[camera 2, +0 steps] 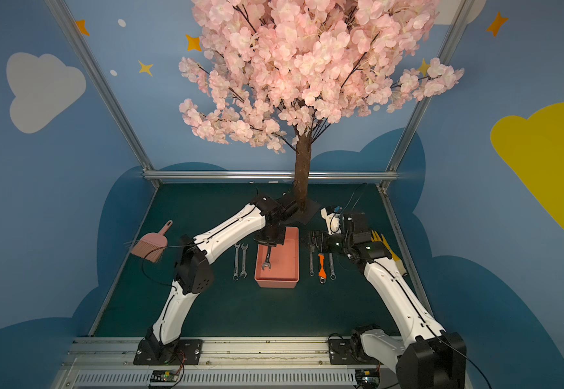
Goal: Take out the wrench from the storage box
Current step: Place the wrench at the center of the board.
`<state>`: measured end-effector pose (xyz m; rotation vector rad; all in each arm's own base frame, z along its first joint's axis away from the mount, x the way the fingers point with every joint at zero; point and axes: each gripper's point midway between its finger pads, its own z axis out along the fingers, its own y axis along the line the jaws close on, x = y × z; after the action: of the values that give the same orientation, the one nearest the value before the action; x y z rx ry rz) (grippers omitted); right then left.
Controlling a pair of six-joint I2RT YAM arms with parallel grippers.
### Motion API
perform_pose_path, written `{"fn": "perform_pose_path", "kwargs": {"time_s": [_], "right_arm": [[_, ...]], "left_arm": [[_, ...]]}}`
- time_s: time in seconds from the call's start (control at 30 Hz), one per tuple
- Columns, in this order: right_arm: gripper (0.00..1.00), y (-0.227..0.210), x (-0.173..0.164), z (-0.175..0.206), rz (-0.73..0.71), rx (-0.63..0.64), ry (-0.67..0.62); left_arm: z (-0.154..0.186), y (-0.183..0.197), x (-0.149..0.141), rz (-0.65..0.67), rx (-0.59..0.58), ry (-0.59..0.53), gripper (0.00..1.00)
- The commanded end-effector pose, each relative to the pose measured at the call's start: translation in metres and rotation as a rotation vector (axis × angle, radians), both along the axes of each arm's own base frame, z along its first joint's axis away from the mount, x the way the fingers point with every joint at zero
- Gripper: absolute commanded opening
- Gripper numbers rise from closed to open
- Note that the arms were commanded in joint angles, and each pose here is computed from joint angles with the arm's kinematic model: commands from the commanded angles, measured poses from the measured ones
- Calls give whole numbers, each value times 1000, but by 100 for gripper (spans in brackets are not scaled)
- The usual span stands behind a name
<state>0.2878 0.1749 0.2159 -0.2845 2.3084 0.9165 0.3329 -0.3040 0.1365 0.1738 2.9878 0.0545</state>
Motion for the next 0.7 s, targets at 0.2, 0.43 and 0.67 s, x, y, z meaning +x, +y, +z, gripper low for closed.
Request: {"fn": "perform_pose_path", "kwargs": {"time_s": [0.2,0.43,0.67], "right_arm": [[98,30,-4,23,115,79,-49],[98,47,-9,20,151,63,-43],[98,61,-9,17,163,39,-32]], "left_arm": [[38,78,-21,18,96,-10,2],[-1,134,-17,110,77,-58,2],[-55,154,-5,182,5,-53,3]]}}
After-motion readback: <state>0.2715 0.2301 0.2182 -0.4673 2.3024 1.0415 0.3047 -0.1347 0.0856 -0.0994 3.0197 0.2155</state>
